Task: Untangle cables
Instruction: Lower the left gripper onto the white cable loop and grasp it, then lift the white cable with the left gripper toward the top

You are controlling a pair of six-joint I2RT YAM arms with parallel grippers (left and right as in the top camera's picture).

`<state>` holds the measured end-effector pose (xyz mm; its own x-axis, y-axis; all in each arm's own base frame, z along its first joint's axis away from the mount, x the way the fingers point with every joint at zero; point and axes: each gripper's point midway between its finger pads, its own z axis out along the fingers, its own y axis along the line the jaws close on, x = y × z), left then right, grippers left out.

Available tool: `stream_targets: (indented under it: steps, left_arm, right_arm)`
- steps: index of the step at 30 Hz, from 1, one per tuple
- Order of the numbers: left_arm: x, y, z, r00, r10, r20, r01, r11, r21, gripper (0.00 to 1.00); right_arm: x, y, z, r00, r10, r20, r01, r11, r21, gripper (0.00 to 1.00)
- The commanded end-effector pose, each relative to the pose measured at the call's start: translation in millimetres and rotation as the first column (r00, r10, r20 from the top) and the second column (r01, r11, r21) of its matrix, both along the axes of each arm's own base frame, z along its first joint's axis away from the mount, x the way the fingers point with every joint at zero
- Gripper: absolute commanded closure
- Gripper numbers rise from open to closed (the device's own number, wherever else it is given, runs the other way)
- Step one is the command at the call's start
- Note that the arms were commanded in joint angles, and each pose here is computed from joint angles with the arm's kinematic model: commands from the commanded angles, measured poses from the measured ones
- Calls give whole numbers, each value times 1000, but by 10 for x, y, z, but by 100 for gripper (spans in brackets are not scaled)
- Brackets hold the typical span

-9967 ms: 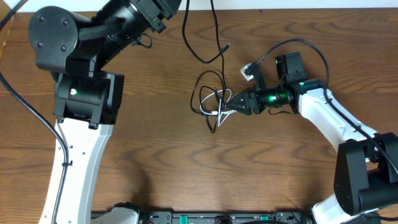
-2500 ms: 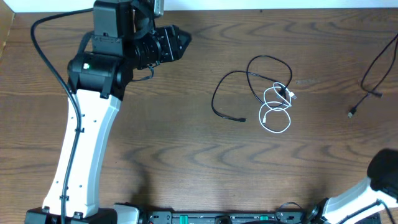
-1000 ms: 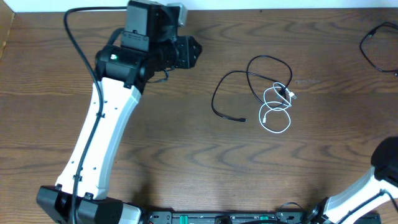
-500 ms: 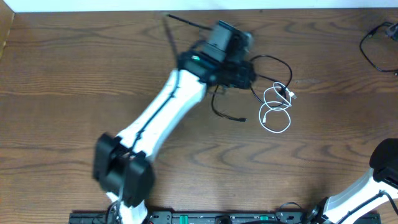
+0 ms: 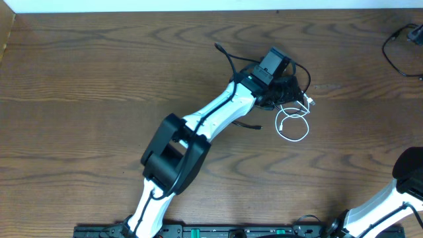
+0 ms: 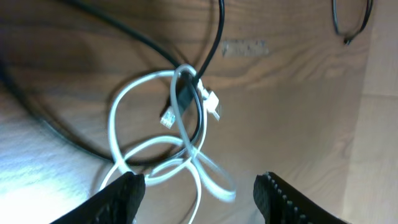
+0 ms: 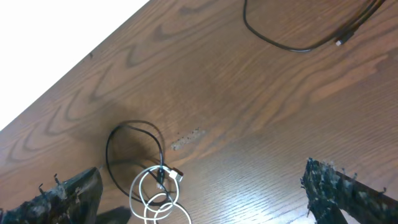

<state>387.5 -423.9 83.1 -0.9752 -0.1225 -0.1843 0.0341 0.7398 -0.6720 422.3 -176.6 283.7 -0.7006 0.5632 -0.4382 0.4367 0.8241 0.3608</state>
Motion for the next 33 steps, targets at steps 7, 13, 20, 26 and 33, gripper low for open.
stream_targets:
  steps: [7,13,20,26,33]
  left_arm:
    - [74,-285,-87,999,17,39,-14,997,-81,43]
    - [-17,-361,-196,999,6,42,-4,999,-54,56]
    - [-47,-356,-286,995,-39,87,40,999,-6,92]
    - [156,-179,562,970,-61,234,80,994,-71,93]
    - [-100,498,1761,858,-185,480,163,983,88,93]
  right_arm:
    - [-3,106,-27,999,33,-14,-33,999,9,1]
    - [-2,132,-32,999,38,-18,-38,999,12,1]
    - [-4,187,-42,998,49,-26,-49,999,17,1]
    - [5,283,-55,997,75,-35,-74,997,19,1]
    - [69,505,-32,990,142,-15,-141,989,47,1]
